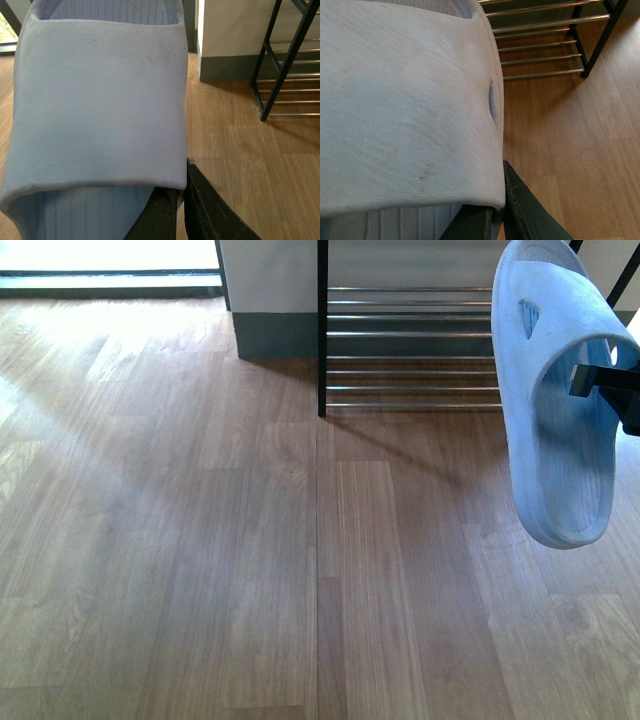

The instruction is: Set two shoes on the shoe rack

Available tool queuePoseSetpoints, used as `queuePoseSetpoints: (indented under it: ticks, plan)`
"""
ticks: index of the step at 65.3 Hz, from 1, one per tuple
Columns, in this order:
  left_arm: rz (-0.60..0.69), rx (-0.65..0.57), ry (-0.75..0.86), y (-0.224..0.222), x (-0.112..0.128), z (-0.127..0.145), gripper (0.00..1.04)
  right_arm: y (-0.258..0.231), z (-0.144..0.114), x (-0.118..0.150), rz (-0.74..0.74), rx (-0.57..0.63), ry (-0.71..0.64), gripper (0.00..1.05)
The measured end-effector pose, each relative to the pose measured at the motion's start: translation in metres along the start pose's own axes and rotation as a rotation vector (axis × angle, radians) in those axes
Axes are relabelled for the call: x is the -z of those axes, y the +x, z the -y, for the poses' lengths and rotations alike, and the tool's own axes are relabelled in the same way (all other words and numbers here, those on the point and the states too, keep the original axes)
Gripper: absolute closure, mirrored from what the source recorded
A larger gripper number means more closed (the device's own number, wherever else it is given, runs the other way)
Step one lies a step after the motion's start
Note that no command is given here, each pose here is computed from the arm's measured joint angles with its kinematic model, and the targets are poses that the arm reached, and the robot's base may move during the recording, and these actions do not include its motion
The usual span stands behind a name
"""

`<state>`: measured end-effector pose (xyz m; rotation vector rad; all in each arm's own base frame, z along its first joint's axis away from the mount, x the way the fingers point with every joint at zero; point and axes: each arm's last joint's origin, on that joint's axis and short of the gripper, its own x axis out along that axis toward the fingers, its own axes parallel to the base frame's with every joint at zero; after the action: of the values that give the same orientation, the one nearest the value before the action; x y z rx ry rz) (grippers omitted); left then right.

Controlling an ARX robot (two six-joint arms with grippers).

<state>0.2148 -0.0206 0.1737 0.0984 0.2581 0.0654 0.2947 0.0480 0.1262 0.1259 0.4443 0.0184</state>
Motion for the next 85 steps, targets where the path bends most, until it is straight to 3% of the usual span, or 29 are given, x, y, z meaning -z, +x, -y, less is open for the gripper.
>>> queuePoseSetpoints:
  ticks: [85]
  plan:
    - [0.000,0.000,0.001,-0.0003,0.0000,0.0004,1.03,-0.0001,0.0005,0.0003,-0.001,0.000,0.001,1.03]
